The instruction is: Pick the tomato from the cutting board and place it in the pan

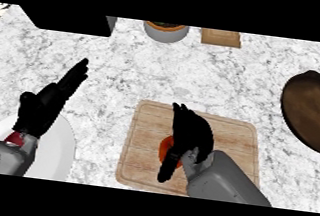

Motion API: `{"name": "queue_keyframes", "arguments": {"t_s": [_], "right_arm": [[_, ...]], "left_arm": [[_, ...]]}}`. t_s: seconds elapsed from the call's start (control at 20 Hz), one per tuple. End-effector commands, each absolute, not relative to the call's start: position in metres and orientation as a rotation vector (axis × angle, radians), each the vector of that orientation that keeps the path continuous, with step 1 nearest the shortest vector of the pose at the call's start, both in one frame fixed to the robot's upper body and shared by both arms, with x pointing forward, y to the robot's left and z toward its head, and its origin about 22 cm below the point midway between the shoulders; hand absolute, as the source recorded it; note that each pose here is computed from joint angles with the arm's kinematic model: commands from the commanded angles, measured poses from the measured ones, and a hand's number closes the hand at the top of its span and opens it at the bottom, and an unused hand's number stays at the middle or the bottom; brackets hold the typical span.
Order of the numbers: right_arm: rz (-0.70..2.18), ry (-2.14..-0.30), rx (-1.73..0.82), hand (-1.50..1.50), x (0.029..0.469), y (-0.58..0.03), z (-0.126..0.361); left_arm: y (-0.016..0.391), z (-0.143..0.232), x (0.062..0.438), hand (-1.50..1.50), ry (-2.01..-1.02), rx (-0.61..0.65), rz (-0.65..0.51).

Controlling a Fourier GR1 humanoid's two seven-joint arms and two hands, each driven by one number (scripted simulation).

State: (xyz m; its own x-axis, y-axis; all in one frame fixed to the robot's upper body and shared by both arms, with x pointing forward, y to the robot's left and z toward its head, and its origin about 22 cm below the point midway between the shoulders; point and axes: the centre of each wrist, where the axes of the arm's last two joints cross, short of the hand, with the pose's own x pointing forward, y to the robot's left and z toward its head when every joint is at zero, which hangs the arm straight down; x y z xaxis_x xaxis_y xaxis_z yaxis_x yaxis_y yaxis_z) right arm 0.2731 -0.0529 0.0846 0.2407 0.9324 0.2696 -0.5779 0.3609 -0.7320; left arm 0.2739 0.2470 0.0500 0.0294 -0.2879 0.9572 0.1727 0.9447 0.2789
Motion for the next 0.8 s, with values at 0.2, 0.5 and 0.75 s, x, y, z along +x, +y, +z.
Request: {"name": "queue_keyframes", "arguments": {"t_s": [0.2, 0.5, 0.75], "right_arm": [[1.105, -0.556, -0.682, -1.50, 0.266, -0.040, 0.075], [1.123, -0.547, -0.698, -1.50, 0.274, -0.044, 0.048], [1.242, -0.582, -0.607, 1.50, 0.274, -0.039, 0.039]], "left_arm": [[0.247, 0.054, 0.276, 0.00, -1.499, 0.079, -0.352], [0.248, 0.060, 0.269, 0.00, -1.502, 0.103, -0.340], [0.247, 0.045, 0.279, 0.00, -1.501, 0.084, -0.347]]}}
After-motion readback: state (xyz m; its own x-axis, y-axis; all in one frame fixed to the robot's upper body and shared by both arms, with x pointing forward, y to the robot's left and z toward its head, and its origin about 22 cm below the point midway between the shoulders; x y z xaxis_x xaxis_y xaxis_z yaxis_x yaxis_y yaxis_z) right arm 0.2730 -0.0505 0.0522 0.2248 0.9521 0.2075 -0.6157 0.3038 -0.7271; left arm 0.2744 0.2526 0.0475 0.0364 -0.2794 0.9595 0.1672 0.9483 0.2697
